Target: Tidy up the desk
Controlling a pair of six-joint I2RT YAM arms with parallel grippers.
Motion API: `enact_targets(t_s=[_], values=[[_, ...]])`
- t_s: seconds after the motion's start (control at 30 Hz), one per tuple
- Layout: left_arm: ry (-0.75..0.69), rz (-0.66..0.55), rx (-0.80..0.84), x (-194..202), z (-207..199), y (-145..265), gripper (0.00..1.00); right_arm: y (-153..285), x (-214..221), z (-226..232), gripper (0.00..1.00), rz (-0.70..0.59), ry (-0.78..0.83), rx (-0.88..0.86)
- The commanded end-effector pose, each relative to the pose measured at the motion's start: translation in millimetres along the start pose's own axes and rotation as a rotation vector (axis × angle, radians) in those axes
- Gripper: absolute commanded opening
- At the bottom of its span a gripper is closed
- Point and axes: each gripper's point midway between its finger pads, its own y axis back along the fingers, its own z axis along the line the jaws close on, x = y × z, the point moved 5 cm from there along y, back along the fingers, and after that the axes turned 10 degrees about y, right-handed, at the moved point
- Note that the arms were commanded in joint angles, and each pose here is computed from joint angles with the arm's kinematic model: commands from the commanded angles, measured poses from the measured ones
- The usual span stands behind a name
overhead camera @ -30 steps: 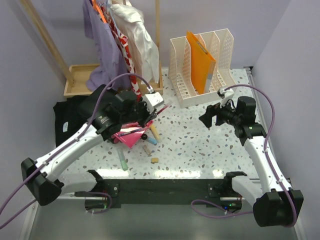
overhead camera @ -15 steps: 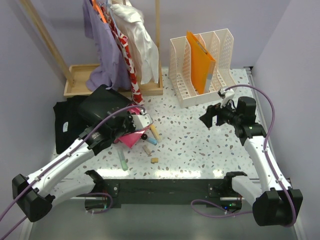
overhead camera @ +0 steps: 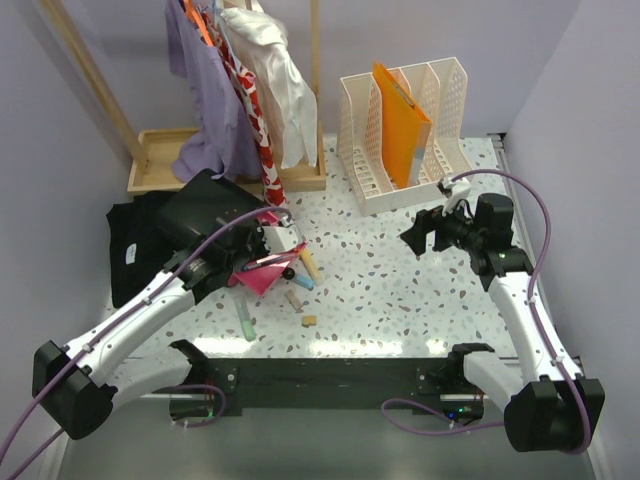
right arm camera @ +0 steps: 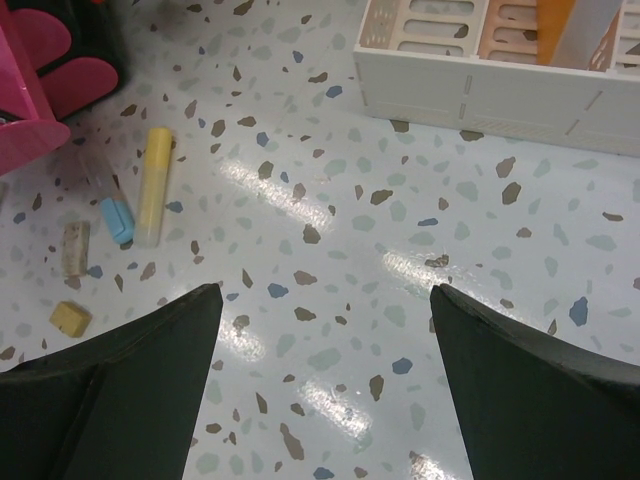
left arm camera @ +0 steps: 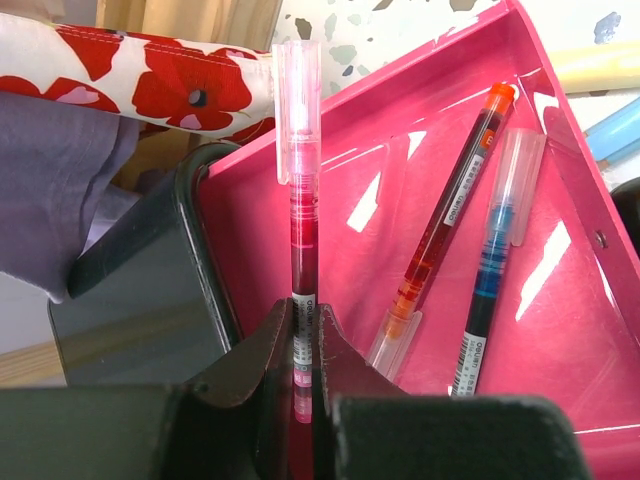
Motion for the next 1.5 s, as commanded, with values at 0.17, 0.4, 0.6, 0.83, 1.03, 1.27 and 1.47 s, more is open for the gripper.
enact_targets(t_s=[0.17, 0.4, 0.6, 0.83, 1.03, 1.27, 1.47], values=[[0.013, -0.020, -0.036, 1, 5, -2, 0.13, 0, -7, -2, 0.90, -0.037, 0.007, -0.002], [0.037, -0.027, -0.064, 1, 8, 4, 0.24, -1, -7, -1, 0.90, -0.036, 0.007, -0.005], [0.084, -0.094, -0.055, -12, 12, 15, 0.32, 0, -7, -1, 0.90, -0.036, 0.006, -0.003], [0.201, -0.236, 0.000, -37, 12, 36, 0.39, 0, -7, -1, 0.90, -0.036, 0.009, -0.005], [0.405, -0.371, 0.093, -57, 2, 55, 0.53, 0, -7, -2, 0.90, -0.039, 0.015, -0.006], [0.667, -0.441, 0.222, -74, -12, 69, 0.68, 1, -7, -1, 0.90, -0.040, 0.018, -0.012], [0.893, -0.413, 0.333, -80, -29, 67, 0.74, 1, -7, -1, 0.90, -0.041, 0.020, -0.012]])
